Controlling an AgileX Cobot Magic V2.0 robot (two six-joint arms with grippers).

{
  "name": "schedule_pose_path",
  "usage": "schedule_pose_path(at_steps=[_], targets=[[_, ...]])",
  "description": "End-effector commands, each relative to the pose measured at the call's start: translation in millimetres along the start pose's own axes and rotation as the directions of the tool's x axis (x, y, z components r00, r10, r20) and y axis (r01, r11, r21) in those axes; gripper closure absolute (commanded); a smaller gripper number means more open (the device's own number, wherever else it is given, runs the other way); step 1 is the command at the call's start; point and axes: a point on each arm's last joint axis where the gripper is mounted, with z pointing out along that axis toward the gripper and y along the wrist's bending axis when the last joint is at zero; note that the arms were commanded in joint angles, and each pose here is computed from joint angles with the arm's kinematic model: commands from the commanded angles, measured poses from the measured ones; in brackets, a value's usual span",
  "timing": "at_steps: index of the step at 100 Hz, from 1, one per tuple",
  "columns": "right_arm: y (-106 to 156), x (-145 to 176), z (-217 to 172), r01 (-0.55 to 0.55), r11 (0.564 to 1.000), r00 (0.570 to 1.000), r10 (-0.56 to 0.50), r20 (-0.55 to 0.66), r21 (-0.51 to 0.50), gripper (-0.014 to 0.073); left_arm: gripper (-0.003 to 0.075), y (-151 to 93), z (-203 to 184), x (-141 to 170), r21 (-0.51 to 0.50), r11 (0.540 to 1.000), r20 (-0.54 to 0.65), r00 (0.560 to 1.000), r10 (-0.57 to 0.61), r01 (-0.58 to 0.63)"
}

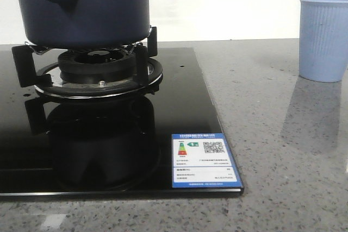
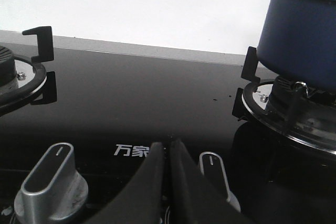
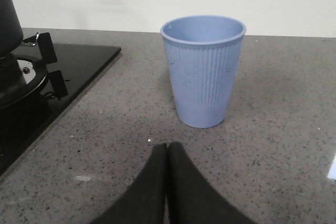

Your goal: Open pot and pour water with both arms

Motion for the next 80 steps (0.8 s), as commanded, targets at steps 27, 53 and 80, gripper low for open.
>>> schedule_pose_path(at_steps=[27,53,80], targets=[[-11.6,28.3,-17.8,-0.049,0.989,0.978,0.02,0.208,0.138,0.0661,0.0739,0.6,-0.2,3.8,0.006,1.0,0.062,0.998,-0.022,0.022],[-13.2,42.3,-31.2,-0.043,0.979,0.974,-0.003,0.225,0.2,0.0661,0.0739,0.6,-0.2,3.8,0.006,1.0,0.062,0.998,-0.022,0.022],[-13.9,47.0,-29.7,-0.01,0.977,0.986,-0.025,0.164,0.212,0.0661,0.0739,0.6,-0.1,3.7,0.006,1.0,0.062,0.998,-0.022,0.022]])
